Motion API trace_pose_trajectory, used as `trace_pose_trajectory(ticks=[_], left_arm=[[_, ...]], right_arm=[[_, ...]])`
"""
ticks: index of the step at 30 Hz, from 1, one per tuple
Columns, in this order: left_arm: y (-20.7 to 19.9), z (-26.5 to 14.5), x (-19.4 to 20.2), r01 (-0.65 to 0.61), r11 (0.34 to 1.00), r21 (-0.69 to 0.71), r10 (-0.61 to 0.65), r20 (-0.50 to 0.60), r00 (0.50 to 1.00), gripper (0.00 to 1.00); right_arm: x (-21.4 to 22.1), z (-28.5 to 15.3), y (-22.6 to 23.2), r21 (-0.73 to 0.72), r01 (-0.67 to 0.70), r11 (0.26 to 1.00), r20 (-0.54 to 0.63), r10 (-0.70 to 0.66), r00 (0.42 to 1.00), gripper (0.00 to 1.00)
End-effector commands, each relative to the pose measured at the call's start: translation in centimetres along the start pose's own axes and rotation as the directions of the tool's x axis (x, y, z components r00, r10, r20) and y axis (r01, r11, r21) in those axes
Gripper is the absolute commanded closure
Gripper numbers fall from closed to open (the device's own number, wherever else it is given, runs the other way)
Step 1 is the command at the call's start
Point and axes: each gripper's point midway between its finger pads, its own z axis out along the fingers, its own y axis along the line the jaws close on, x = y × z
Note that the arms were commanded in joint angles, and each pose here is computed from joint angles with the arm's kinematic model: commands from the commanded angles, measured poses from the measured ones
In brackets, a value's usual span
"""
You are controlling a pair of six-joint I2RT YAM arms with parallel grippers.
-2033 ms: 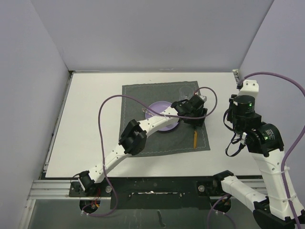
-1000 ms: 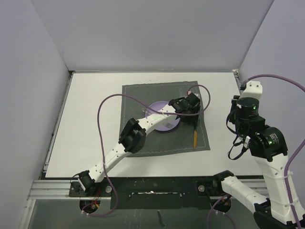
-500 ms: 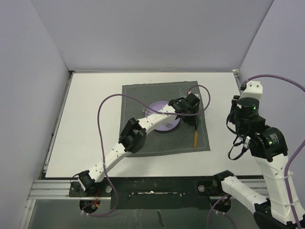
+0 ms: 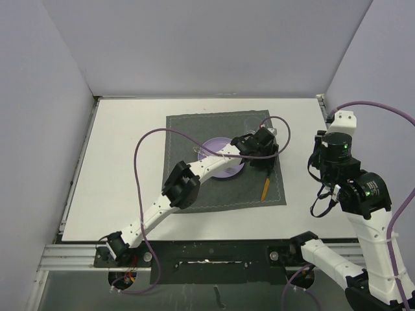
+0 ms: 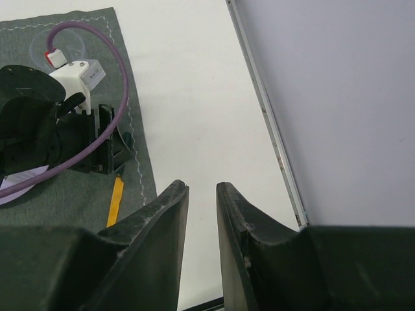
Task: Set the dinner table for one person
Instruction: Adjust the knife on the napkin.
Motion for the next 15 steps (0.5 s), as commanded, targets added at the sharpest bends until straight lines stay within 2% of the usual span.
trace_pose_trajectory(ticks=[1, 9, 15], left_arm=[[2.8, 3.7, 5.4, 0.008, 0.998, -0.061, -0.016, -0.134, 0.991, 0.48], [3.8, 4.6, 8.2, 0.012, 0.997, -0.075, -0.027, -0.212, 0.977, 0.53], [5.9, 3.3, 9.3, -0.043, 0.984, -0.173, 0.001, -0.239, 0.971, 0.55]], right_arm=[[-1.7, -0.9, -0.6, 0.010, -0.029, 1.000, 0.056, 0.029, 0.998, 0.73], [-1.7, -0.9, -0.7, 0.009, -0.028, 1.000, 0.059, 0.027, 0.998, 0.73], [-1.6, -1.0, -0.7, 0.007, -0.029, 1.000, 0.059, 0.028, 0.998, 0.72]])
